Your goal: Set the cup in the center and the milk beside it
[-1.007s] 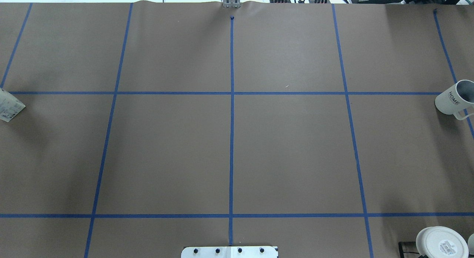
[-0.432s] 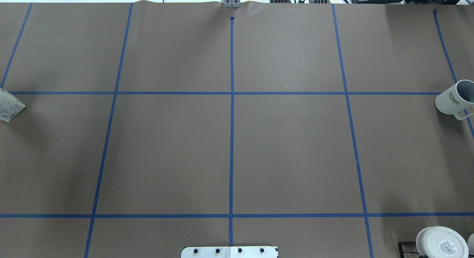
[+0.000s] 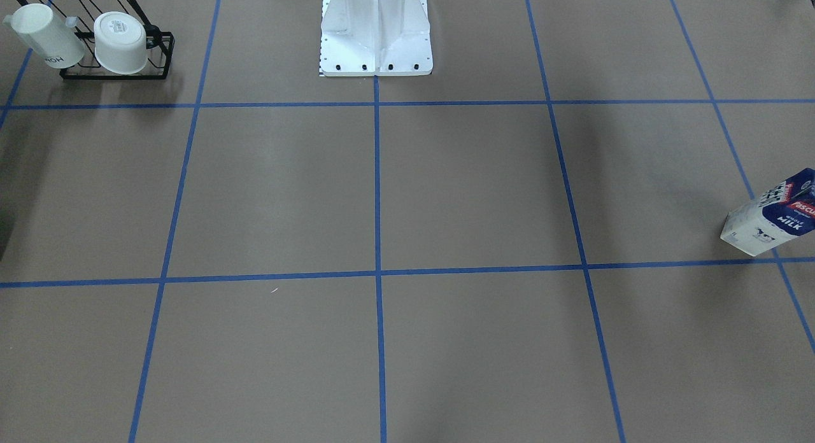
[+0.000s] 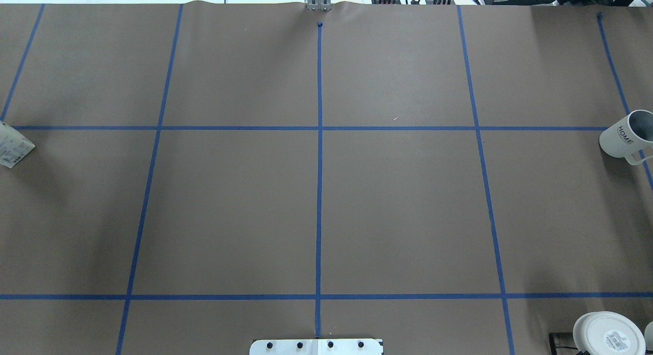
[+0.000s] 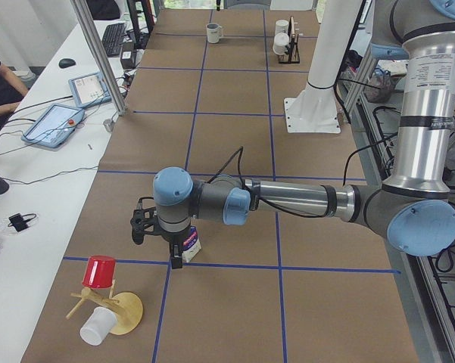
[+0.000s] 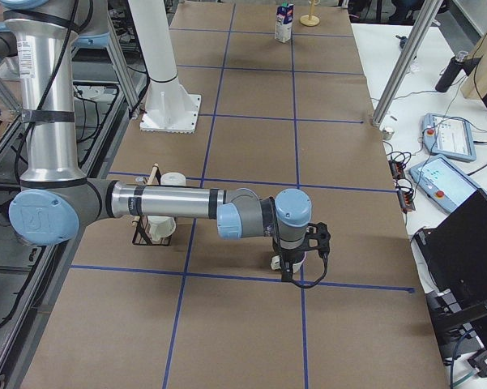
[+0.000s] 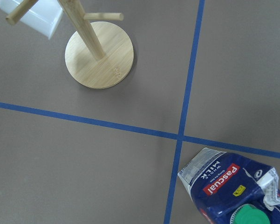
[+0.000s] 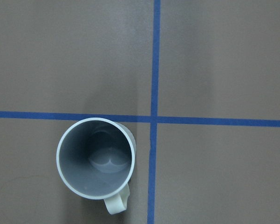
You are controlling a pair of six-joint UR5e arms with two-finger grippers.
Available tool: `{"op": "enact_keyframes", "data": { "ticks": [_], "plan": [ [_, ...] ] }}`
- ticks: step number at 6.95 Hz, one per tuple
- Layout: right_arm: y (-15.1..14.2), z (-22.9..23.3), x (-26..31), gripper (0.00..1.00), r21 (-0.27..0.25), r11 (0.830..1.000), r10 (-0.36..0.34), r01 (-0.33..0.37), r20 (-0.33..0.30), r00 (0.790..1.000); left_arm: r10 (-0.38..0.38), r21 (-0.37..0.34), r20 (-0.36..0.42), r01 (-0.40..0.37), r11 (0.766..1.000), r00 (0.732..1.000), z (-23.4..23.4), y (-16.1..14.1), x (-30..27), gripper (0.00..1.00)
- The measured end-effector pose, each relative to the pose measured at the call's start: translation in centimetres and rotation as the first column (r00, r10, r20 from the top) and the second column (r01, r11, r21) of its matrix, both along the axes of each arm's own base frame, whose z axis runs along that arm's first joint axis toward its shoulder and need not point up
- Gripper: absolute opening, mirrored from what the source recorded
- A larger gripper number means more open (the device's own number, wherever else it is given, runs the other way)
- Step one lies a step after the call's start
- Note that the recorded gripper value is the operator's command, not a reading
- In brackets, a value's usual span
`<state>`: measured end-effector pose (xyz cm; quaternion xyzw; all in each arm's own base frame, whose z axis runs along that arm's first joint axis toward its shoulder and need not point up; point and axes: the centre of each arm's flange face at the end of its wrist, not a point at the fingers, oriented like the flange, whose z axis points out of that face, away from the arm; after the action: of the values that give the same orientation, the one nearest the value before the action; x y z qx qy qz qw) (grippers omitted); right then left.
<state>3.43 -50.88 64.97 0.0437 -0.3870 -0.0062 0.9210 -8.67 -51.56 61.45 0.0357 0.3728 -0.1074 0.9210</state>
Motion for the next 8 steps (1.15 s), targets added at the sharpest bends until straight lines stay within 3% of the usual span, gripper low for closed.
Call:
{"op": "enact_keyframes", "data": {
  "ticks": [2, 3, 8],
  "plan": [
    [-1.8, 0.4, -2.2, 1.00, 0.059, 0.998, -0.037, 0.036, 0.013, 0.999, -0.002, 0.010, -0.001, 0.002, 1.000, 1.000, -0.5, -0.1, 0.0, 0.99],
    [-2.4, 0.9, -2.8, 1.00, 0.058, 0.997, -0.048, 0.047, 0.016, 0.999, -0.002, 0.013, -0.002, 0.002, 1.000, 1.000, -0.6, -0.2, 0.0, 0.99],
    [-4.4, 4.7, -5.7, 1.00, -0.017, 0.995, -0.095, 0.095, 0.016, 0.995, -0.001, 0.017, -0.002, 0.001, 1.000, 1.000, -0.9, -0.5, 0.0, 0.99]
  ]
}}
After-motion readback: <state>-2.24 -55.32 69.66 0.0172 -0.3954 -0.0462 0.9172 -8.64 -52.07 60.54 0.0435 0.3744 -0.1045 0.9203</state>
